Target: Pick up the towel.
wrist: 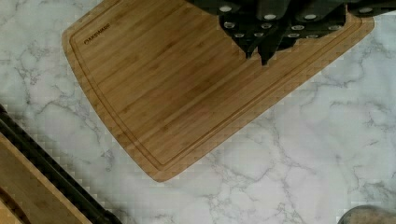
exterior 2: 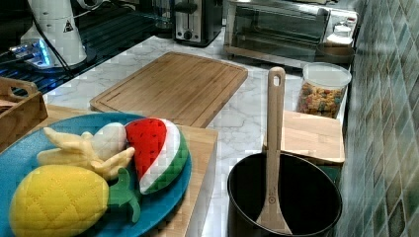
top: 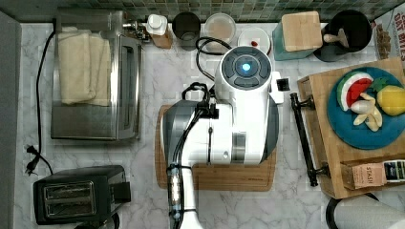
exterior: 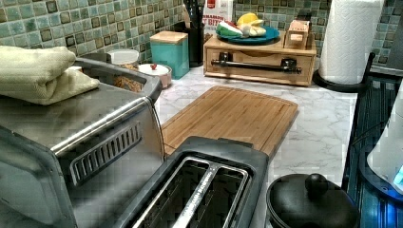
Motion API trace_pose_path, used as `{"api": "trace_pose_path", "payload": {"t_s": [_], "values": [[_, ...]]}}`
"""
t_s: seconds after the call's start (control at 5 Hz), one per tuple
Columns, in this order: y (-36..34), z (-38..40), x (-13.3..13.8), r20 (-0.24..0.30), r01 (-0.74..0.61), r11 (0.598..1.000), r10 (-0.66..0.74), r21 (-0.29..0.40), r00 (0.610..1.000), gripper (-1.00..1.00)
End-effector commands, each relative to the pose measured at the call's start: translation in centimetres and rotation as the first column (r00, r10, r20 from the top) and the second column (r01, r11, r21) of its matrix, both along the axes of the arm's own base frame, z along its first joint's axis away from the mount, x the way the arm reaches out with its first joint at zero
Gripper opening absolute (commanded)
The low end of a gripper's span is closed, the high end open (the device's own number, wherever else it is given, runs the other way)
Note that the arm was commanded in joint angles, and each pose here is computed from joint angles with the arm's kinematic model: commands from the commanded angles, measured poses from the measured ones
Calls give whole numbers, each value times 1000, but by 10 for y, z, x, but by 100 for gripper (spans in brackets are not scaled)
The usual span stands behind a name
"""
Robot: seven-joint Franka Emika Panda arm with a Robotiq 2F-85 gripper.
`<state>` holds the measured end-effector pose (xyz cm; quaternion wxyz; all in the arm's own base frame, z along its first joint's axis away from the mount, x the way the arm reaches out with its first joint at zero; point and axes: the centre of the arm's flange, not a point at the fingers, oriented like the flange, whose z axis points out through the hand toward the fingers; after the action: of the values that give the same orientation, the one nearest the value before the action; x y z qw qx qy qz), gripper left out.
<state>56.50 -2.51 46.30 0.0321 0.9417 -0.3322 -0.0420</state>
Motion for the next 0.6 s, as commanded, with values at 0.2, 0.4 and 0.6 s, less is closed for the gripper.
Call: {"api": "trace_pose_path", "payload": {"t_s": [0.2,0.4,0.6], "values": [[44,24,23,260,-96,995,84,34,962,-100],[78,48,28,348,-185,982,164,26,923,-100],[110,58,29,375,-282,959,254,22,891,-100]]}}
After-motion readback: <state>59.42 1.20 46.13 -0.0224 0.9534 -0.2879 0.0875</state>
